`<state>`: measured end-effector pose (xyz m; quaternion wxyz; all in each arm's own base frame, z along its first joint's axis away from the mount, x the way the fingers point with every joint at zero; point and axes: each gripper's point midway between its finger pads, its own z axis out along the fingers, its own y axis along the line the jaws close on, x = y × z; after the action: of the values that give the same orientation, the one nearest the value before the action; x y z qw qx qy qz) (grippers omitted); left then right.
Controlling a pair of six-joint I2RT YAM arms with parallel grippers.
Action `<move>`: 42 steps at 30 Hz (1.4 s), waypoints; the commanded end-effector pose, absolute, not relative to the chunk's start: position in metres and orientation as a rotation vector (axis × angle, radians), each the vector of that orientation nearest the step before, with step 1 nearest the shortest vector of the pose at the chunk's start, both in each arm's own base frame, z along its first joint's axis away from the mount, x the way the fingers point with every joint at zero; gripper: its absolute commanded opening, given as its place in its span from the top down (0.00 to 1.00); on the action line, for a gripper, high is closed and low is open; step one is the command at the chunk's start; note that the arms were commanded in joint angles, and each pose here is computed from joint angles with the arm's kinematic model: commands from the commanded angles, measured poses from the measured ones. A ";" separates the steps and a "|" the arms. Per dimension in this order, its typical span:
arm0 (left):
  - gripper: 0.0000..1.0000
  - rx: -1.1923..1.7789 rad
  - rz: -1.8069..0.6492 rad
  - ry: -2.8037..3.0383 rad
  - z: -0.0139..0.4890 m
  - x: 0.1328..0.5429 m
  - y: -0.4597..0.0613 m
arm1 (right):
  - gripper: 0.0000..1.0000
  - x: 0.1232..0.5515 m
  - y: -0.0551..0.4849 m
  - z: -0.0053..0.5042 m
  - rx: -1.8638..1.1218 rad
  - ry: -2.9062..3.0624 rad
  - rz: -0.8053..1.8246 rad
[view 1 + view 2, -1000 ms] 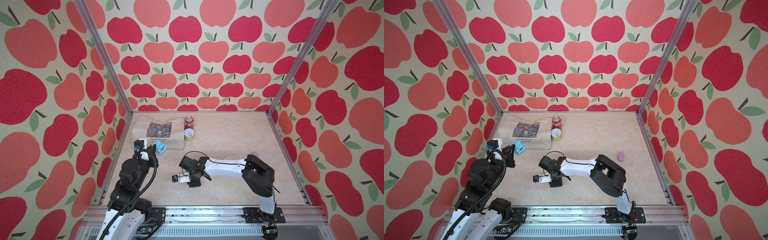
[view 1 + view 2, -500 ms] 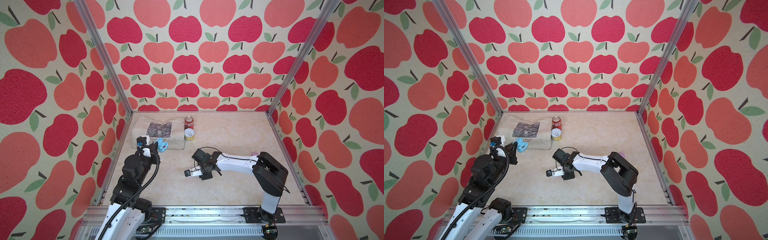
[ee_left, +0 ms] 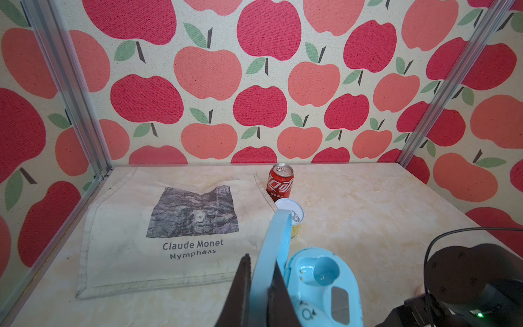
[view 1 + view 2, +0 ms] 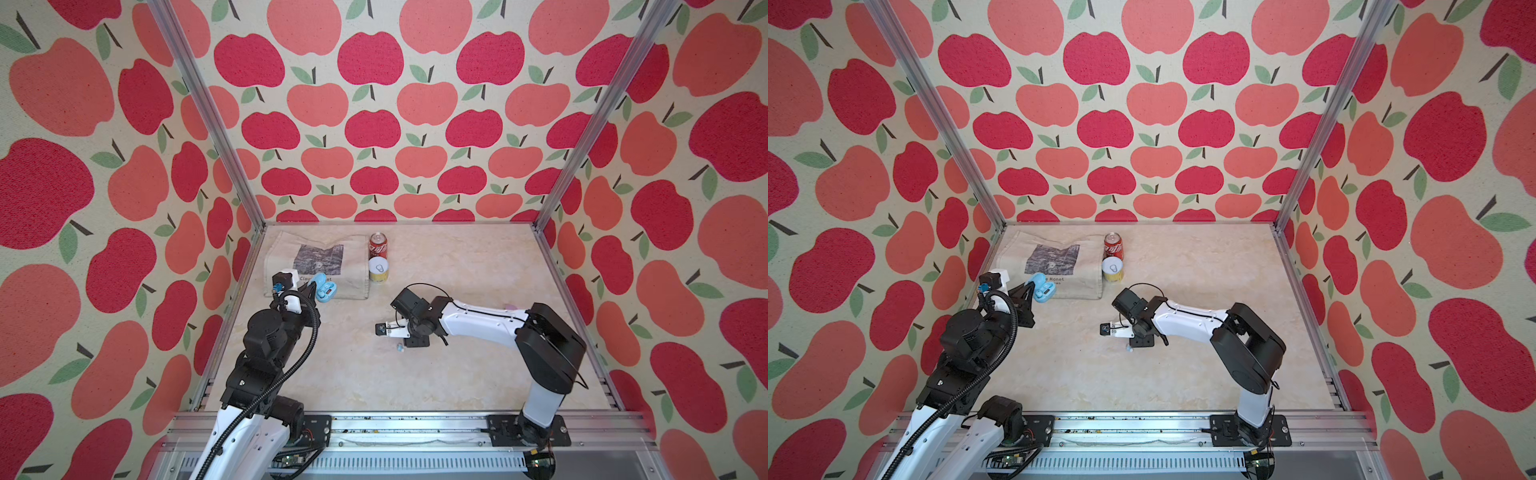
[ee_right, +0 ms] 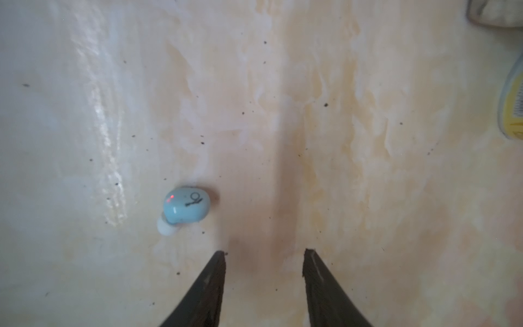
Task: Insert wireless bluetooth earbuds into charging case
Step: Move the wireless bluetooth earbud to the center of the table, then pick up the wireless bluetooth earbud from the center of the table.
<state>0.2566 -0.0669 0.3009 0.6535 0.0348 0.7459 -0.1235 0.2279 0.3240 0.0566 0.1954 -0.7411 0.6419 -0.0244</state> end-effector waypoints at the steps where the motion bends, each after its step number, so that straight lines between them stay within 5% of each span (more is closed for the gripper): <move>1: 1.00 0.079 -0.279 1.631 0.318 0.258 -0.066 | 0.51 0.230 0.324 0.105 -1.831 1.916 -0.016; 7: 1.00 0.093 -0.295 1.622 0.325 0.259 -0.069 | 0.49 0.225 0.332 0.160 -1.183 2.413 0.404; 11: 1.00 0.109 -0.321 1.621 0.326 0.255 -0.072 | 0.52 0.213 0.341 0.148 -0.712 2.703 0.662; 16: 1.00 0.218 -0.409 1.647 0.318 0.249 -0.092 | 0.52 0.220 0.344 0.119 -0.318 2.845 0.670; 25: 1.00 0.414 -0.603 1.697 0.307 0.238 -0.132 | 0.54 0.235 0.354 0.077 -0.223 2.920 0.525; 42: 1.00 0.417 -0.591 1.685 0.307 0.238 -0.130 | 0.53 0.208 0.356 0.023 -0.300 3.107 0.323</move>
<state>0.2417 -0.1308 0.2911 0.5921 0.1686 0.7441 -0.2593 0.2148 0.3586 0.0256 0.0204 -0.0986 0.9876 0.1206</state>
